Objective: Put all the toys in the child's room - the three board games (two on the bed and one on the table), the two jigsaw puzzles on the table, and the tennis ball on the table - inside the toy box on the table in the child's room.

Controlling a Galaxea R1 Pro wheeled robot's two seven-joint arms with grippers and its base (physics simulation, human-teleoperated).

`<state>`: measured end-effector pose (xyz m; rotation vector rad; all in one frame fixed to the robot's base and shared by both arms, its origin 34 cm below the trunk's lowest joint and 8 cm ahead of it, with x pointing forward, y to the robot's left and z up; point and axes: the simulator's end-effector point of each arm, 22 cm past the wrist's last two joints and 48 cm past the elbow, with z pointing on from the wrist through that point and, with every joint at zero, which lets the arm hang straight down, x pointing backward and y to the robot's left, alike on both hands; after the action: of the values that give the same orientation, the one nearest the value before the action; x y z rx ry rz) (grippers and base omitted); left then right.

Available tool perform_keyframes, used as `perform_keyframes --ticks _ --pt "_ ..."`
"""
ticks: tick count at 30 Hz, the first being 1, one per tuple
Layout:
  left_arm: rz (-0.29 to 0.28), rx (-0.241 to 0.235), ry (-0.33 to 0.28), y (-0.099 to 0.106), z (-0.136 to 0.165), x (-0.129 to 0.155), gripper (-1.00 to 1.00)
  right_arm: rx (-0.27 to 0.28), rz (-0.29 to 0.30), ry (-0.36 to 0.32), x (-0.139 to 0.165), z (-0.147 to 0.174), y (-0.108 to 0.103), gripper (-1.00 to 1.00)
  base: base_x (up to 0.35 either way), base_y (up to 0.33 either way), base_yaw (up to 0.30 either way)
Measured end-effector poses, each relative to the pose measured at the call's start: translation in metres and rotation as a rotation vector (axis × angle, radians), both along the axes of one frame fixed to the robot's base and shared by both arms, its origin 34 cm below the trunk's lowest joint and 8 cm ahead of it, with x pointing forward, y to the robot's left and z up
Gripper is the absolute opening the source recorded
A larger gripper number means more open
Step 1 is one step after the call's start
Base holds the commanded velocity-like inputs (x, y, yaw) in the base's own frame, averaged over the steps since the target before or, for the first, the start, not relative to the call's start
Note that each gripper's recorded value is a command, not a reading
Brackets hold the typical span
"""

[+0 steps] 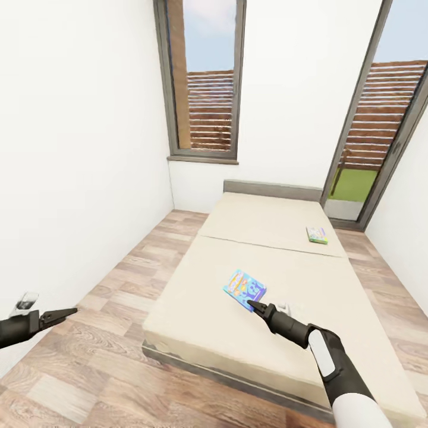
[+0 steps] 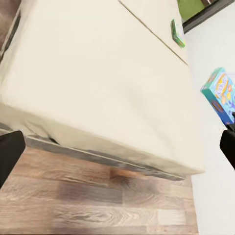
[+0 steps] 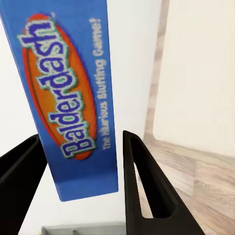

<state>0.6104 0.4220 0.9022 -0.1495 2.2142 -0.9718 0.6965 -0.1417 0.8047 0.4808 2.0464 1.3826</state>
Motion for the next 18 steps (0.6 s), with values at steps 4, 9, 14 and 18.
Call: perform_keyframes --ticks 4,9,14,18 --pt "0.048 0.065 0.034 0.013 -0.007 0.003 1.0 -0.005 -0.006 -0.008 0.001 0.007 -0.001 -1.0 0.0 0.0 0.29" --pt "0.105 0.148 0.072 0.03 -0.015 0.005 1.0 -0.007 -0.007 -0.008 0.001 0.014 -0.001 -1.0 0.0 0.0 0.29" --pt "0.198 0.282 0.129 0.061 -0.027 0.005 1.0 -0.008 -0.007 -0.007 0.001 0.021 -0.001 -1.0 0.0 0.0 0.291" --pt "0.271 0.381 0.172 0.08 -0.036 0.004 1.0 -0.01 -0.007 -0.006 0.0 0.026 -0.001 -1.0 0.0 0.0 0.29"
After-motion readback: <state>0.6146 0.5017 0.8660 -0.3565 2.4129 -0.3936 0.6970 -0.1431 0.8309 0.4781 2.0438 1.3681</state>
